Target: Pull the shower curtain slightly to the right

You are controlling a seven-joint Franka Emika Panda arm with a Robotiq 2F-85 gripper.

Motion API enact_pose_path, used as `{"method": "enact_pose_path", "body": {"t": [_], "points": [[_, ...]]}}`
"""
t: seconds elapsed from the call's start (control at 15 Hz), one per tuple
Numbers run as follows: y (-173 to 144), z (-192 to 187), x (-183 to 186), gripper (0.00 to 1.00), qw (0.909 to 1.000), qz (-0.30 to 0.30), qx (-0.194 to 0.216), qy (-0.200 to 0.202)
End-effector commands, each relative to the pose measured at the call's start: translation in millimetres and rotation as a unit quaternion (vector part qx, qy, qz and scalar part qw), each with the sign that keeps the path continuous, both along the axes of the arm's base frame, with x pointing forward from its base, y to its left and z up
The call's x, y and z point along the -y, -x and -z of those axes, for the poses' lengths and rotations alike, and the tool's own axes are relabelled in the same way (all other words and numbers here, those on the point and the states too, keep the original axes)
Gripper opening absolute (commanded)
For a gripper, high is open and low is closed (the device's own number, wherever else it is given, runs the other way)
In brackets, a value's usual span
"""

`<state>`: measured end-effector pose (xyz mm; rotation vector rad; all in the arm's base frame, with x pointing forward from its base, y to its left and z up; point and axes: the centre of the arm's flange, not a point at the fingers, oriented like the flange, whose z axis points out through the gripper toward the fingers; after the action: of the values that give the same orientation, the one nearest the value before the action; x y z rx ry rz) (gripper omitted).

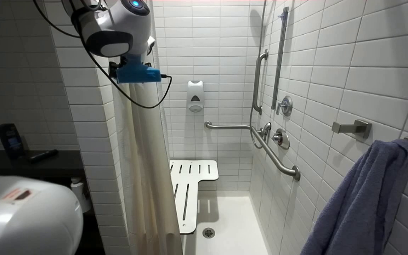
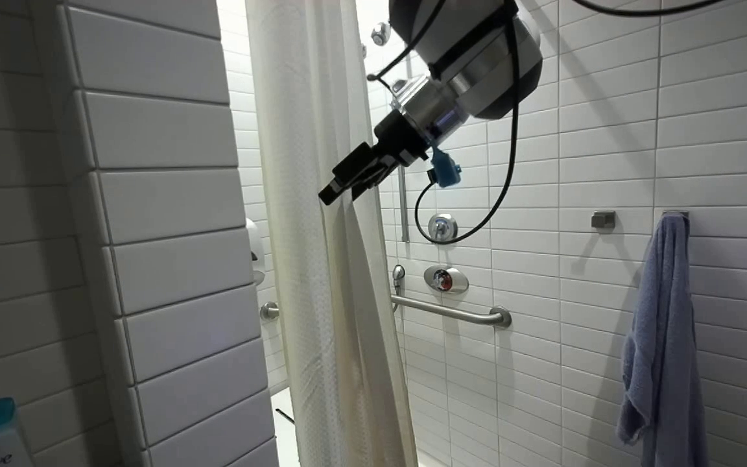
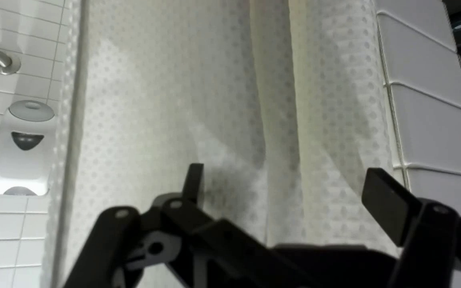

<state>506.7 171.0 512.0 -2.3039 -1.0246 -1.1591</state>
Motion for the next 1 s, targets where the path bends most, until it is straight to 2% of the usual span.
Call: {"method": "enact_pose_path", "body": {"t": [0.0, 0.33, 0.4, 0.53, 0.93], "points": [[-11.6, 2.8, -1.8, 1.00, 0.9994, -0.017, 0.029, -0.006], [-11.1, 6.3, -1.7, 1.00, 0.9999, -0.005, 0.014, -0.007], [-11.0, 7.2, -1.7, 0.75, 0.9999, -0.003, 0.011, -0.005], [-10.9, 8.4, -1.5, 0.69, 0.9999, -0.005, 0.009, -0.003], [-11.6, 10.5, -1.2, 0.21, 0.9999, -0.010, 0.003, -0.002]]}}
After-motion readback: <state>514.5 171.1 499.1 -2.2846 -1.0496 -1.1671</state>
